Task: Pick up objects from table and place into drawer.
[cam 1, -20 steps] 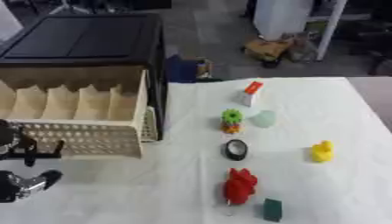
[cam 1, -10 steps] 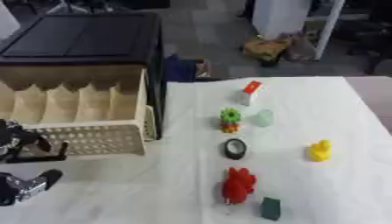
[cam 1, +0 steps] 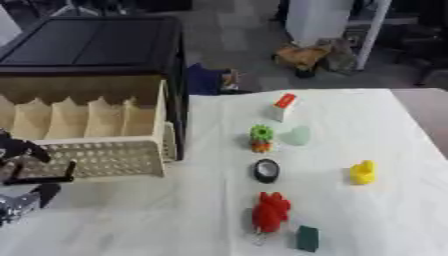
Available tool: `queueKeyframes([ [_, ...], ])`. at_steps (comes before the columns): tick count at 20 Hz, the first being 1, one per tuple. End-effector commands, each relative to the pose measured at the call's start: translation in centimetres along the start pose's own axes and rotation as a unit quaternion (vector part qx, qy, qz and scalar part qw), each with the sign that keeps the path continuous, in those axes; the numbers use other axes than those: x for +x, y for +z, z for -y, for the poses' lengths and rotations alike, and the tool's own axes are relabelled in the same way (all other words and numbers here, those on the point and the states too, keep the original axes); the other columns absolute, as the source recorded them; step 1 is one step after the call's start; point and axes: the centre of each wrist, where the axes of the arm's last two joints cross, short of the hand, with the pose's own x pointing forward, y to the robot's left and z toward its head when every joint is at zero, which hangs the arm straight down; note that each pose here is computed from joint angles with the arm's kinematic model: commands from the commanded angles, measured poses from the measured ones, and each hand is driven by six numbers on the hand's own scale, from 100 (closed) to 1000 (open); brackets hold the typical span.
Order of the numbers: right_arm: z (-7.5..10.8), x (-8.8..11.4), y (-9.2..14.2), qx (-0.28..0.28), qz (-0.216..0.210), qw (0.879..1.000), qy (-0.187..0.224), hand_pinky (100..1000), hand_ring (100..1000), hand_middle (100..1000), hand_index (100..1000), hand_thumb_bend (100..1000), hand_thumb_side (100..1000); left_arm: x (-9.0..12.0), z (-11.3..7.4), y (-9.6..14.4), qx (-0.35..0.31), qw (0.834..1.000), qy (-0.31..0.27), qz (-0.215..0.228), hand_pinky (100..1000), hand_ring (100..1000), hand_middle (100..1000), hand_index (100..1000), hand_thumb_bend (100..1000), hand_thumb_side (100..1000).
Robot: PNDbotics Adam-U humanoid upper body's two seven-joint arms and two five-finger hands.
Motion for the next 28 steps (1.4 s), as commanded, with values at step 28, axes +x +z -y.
queueKeyframes([
  [28, 0.9, 1.6, -3.1, 0.025, 0.056, 0.997, 0.036, 660, 631, 582, 880, 220, 905, -2.3, -5.1, 2.0, 0.427, 0.875, 0.228, 0.01, 100, 100, 100, 699, 117, 1000],
])
